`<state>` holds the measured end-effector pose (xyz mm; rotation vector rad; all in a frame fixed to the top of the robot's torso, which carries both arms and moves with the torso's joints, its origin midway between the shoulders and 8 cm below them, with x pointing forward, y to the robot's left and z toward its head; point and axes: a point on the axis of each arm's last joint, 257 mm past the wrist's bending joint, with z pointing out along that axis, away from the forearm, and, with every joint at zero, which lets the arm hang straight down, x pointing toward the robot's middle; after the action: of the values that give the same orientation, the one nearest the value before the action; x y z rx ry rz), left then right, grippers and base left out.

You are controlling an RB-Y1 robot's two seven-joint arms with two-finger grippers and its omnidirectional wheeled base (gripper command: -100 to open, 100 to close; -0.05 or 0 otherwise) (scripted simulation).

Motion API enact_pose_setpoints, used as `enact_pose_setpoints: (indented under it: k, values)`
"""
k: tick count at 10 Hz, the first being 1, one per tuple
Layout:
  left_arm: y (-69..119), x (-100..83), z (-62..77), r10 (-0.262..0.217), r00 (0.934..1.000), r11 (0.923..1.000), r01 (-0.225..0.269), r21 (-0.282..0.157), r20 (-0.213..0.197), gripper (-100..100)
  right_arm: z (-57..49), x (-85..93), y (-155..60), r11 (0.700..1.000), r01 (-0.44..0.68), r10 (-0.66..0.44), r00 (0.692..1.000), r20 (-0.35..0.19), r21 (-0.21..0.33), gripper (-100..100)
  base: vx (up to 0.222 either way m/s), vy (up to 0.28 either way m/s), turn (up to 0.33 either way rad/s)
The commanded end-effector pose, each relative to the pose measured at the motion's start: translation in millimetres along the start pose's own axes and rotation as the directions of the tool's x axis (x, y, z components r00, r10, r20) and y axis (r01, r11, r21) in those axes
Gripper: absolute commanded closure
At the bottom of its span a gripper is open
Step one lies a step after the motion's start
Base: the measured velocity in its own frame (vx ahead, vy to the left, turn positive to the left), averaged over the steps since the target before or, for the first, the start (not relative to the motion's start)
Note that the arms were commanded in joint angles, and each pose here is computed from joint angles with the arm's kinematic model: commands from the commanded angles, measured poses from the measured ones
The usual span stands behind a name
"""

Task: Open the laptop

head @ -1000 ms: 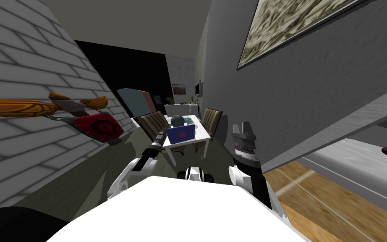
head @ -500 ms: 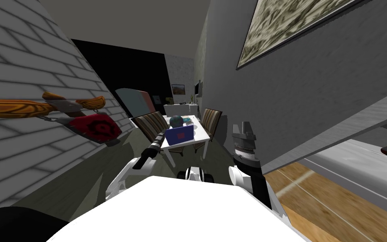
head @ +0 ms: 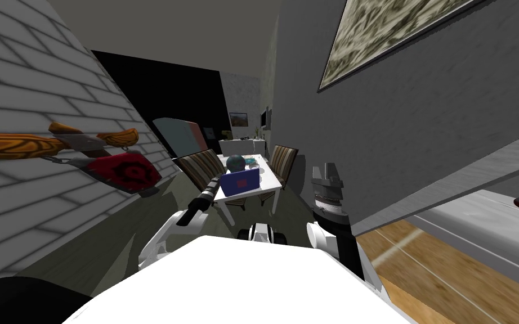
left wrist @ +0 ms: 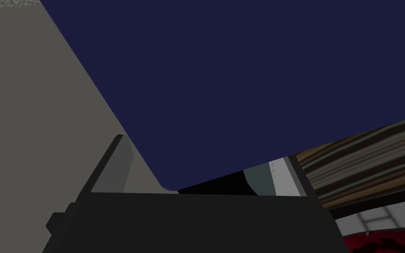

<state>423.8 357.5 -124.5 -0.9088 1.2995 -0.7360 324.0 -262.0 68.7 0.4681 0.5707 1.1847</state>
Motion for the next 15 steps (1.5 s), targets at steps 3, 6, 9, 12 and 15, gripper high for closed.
enact_pose_setpoints:
  k: [3,6,9,12,15]
  values:
    - [1.4,-6.3,-7.8,-0.029,0.9995,0.9975,0.028,-0.065,-0.011,100,0.0,0.0,0,1.0,0.0,0.0,1.0,0.0,0.0,0,0.055,0.036,-0.034]
    - [4.1,-8.2,-12.7,-0.043,0.9989,0.9935,0.041,-0.106,-0.017,100,0.0,0.0,0,1.0,0.0,0.0,1.0,0.0,0.0,0,0.045,0.016,-0.031]
    - [6.1,-9.4,-18.1,-0.056,0.9981,0.9881,0.052,-0.145,-0.024,100,0.0,0.0,0,1.0,0.0,0.0,1.0,0.0,0.0,0,0.046,0.032,-0.03]
    - [-1.4,-9.3,-28.5,-0.082,0.9956,0.981,0.073,-0.18,-0.044,100,0.0,0.0,0,1.0,0.0,0.0,1.0,0.0,0.0,0,0.049,0.033,-0.045]
    - [2.5,-8.5,-35.8,-0.093,0.9942,0.9706,0.079,-0.227,-0.053,100,0.0,0.0,0,1.0,0.0,0.0,1.0,0.0,0.0,0,0.043,0.023,-0.027]
